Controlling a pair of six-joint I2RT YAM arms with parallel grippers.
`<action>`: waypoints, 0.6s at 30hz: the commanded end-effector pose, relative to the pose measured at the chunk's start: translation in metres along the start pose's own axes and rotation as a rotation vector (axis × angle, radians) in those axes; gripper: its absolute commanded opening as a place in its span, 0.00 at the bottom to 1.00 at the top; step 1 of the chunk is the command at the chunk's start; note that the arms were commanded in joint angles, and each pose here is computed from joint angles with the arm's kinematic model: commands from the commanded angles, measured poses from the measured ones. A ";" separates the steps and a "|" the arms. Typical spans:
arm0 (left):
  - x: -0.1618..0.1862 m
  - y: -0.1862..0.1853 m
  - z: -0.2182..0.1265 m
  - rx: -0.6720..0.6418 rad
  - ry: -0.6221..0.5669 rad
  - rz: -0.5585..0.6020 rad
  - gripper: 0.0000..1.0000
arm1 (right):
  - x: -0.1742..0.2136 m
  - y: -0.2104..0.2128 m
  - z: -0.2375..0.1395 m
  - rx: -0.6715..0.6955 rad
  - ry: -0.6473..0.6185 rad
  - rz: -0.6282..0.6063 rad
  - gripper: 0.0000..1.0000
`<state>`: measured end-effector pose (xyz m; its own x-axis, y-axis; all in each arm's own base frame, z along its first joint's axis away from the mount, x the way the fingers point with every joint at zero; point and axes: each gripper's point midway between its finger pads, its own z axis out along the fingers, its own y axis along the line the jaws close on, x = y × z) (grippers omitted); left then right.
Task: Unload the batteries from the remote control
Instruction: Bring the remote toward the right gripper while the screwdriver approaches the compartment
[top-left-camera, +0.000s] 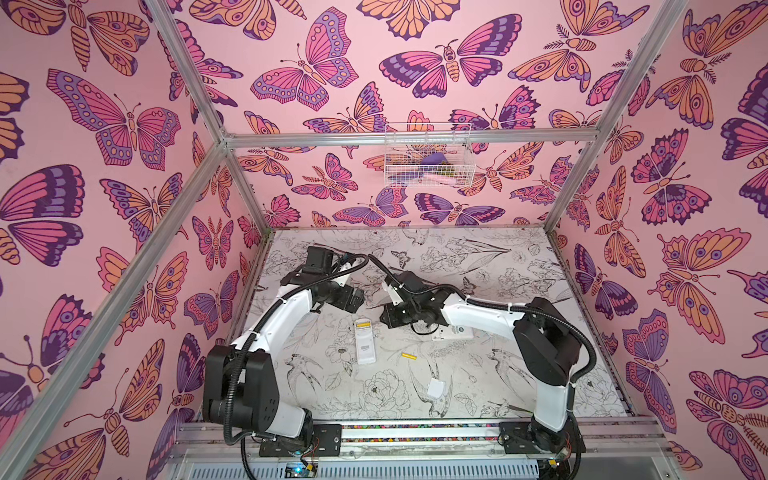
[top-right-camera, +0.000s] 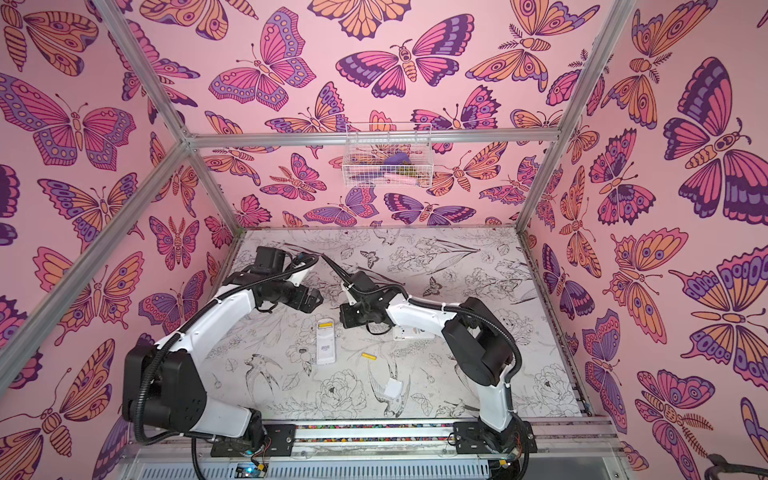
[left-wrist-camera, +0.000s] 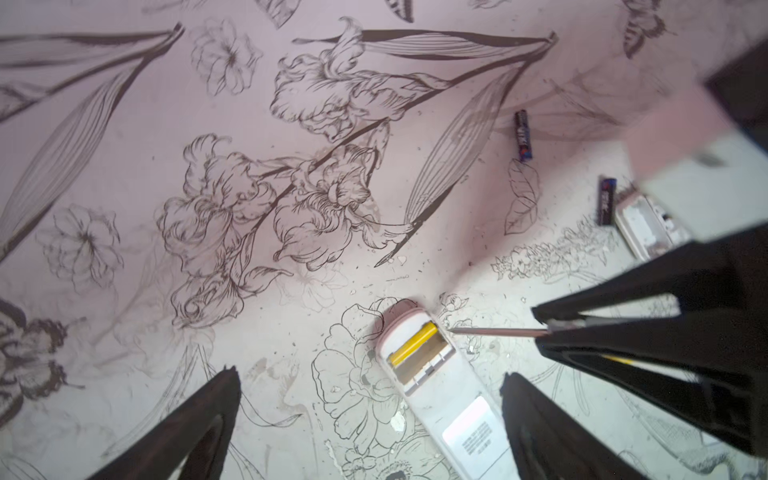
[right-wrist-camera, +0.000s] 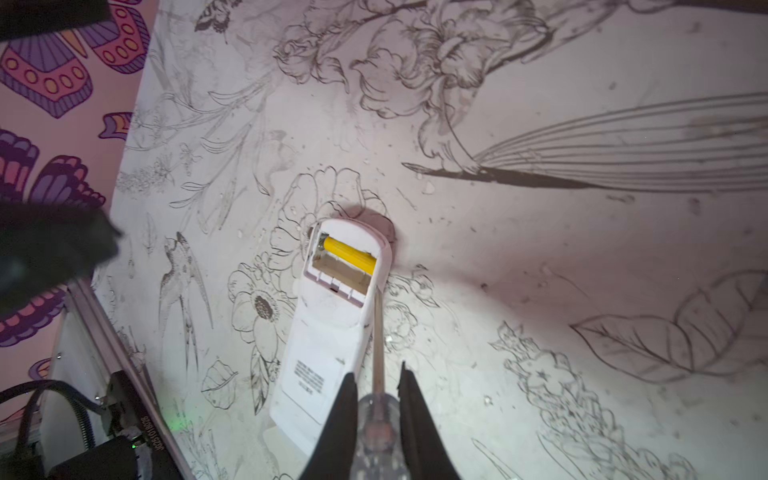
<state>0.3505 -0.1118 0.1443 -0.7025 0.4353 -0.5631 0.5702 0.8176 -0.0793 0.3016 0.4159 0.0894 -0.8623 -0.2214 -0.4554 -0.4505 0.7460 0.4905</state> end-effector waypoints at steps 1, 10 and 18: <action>-0.001 -0.020 -0.020 0.137 -0.041 0.304 1.00 | 0.005 0.020 0.013 -0.082 0.048 -0.038 0.00; 0.039 -0.036 -0.027 0.302 0.005 0.643 1.00 | -0.001 0.041 0.025 -0.161 0.064 -0.027 0.00; 0.080 -0.049 -0.008 0.436 -0.021 0.815 1.00 | 0.000 0.039 -0.009 -0.155 -0.001 0.061 0.00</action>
<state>0.2823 -0.1105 0.1221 -0.1031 0.8252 -0.5553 0.9826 0.1711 0.0718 0.2837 0.4375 0.0845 -0.8819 -0.2490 -0.4003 -0.4530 0.6827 0.5734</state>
